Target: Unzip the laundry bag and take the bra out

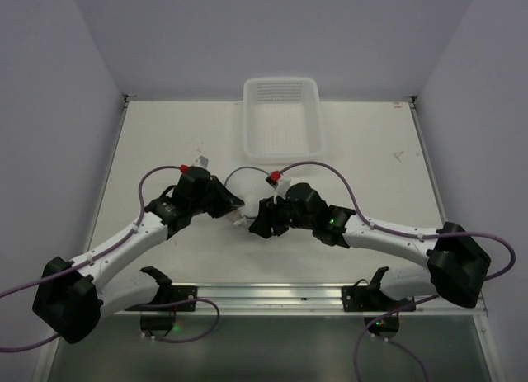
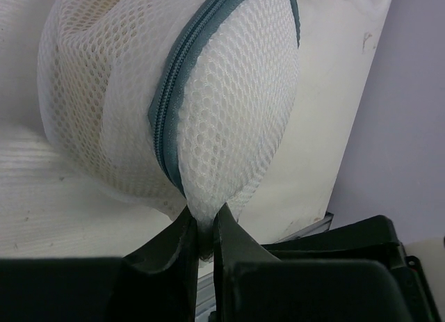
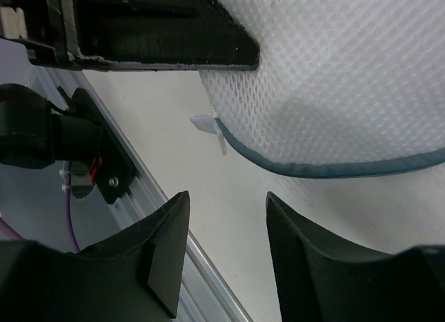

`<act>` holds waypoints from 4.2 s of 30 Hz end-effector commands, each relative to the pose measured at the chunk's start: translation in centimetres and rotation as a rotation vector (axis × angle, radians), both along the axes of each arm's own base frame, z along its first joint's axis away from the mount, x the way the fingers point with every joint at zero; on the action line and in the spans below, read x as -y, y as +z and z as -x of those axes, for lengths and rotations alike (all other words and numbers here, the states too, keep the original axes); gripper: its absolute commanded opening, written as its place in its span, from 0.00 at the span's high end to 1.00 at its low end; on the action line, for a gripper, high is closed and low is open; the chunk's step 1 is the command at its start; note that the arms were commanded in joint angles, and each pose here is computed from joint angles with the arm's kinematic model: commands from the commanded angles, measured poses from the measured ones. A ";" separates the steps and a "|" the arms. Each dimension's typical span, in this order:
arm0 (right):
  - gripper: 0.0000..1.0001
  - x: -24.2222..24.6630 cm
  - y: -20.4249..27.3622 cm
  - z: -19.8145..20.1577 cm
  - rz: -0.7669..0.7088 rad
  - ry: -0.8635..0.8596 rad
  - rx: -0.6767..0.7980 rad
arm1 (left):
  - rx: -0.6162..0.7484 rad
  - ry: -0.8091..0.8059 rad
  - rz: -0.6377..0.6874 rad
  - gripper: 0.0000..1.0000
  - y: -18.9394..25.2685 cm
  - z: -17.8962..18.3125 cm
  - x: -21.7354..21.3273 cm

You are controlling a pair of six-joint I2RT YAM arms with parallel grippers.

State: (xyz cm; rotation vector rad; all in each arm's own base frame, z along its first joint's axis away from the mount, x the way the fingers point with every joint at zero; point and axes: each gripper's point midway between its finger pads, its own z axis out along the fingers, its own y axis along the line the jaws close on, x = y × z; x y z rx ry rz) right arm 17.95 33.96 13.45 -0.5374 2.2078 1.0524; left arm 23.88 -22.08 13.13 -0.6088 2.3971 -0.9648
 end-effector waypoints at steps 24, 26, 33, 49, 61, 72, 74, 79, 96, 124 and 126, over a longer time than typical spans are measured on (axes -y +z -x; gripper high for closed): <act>0.71 -4.1 1.0 -2.7 -0.028 -0.035 0.021 | 0.027 0.057 0.051 0.96 2.2 -1.1 0.8; 0.73 -4.1 0.9 -2.8 -0.025 -0.041 0.022 | 0.028 0.058 0.052 0.96 2.2 -1.1 0.7; 1.00 -2.2 -0.3 -3.0 0.042 -0.082 0.046 | 0.032 0.053 0.013 0.97 1.8 -0.6 0.0; 1.00 10.2 -1.9 -6.4 0.237 -0.249 0.091 | 0.059 -0.165 -0.149 1.00 -1.3 2.4 -2.7; 1.00 4.6 0.1 -2.6 0.094 -0.069 -0.005 | 0.192 -0.225 -0.140 0.61 2.1 -3.6 0.0; 1.00 -2.3 3.2 -5.1 -0.104 -0.133 -0.035 | 0.124 0.116 -0.092 0.00 4.2 -3.8 -3.3; 1.00 -3.0 3.1 -5.4 -0.100 -0.117 -0.037 | 0.121 0.110 -0.041 0.00 3.3 -2.8 -3.1; 1.00 -3.3 2.9 -5.2 -0.098 -0.095 -0.035 | 0.089 0.027 0.045 0.00 1.8 -2.4 -0.5; 1.00 -0.4 1.7 -4.2 -0.029 -0.138 -0.022 | 0.084 -0.096 0.057 0.78 -0.4 -2.8 3.2; 1.00 4.7 1.5 -3.3 0.022 -0.144 -0.141 | 0.278 -0.326 -0.327 0.81 3.5 -9.3 -0.8; 1.00 4.2 1.7 -3.4 0.011 -0.149 -0.140 | 0.268 -0.325 -0.342 0.63 4.1 -10.1 -0.9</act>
